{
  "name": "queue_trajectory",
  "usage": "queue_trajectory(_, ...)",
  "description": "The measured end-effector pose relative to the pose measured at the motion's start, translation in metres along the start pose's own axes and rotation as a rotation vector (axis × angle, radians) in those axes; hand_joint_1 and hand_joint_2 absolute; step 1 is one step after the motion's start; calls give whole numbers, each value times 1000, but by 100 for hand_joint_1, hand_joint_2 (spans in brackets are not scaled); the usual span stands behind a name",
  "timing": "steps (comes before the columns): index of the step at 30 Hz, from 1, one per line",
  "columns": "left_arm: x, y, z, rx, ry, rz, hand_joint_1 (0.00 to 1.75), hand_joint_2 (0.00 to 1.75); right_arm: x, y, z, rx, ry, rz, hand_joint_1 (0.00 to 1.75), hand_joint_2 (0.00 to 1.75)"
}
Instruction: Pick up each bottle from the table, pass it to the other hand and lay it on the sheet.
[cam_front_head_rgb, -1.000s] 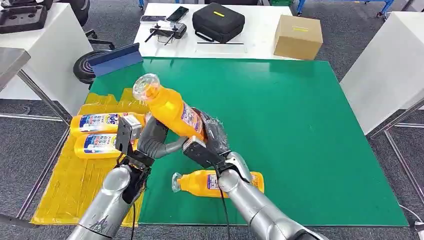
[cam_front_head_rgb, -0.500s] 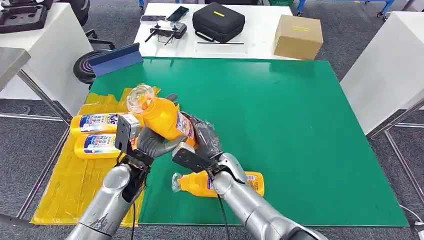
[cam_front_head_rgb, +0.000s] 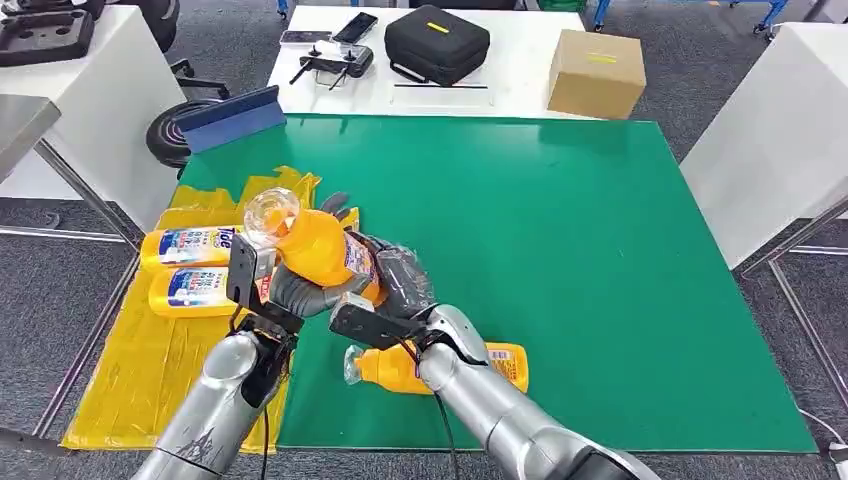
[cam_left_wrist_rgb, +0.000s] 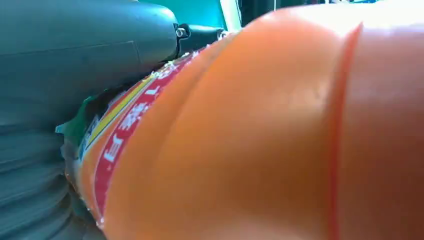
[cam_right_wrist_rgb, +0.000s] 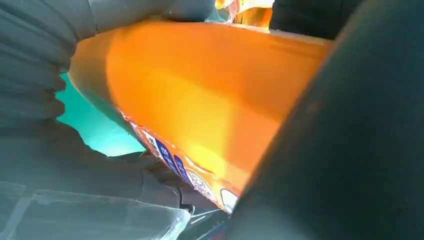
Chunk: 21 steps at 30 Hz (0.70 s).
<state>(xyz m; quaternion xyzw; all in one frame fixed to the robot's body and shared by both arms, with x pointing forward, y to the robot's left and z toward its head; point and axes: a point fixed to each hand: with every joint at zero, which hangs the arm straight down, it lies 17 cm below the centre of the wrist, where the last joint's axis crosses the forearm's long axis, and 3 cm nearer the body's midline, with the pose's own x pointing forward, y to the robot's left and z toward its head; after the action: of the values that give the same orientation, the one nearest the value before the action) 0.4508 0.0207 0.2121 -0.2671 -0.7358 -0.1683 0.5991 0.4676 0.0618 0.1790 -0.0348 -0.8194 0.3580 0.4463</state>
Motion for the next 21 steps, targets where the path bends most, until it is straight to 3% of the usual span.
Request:
queue_trajectory(6, -2, 2, 2, 9, 2, 13, 3, 175, 0, 4, 0, 19, 7, 1, 175, 175)
queue_trajectory(7, -2, 3, 2, 11, 2, 20, 147, 175, 0, 5, 0, 22, 9, 1, 175, 175)
queue_trajectory(8, -2, 3, 3, 14, 0, 23, 175, 175, 0, 6, 0, 26, 10, 1, 175, 175)
queue_trajectory(21, 0, 18, 7, 91, -37, 54, 175, 175, 4, 12, -3, 47, 13, -19, 175, 175)
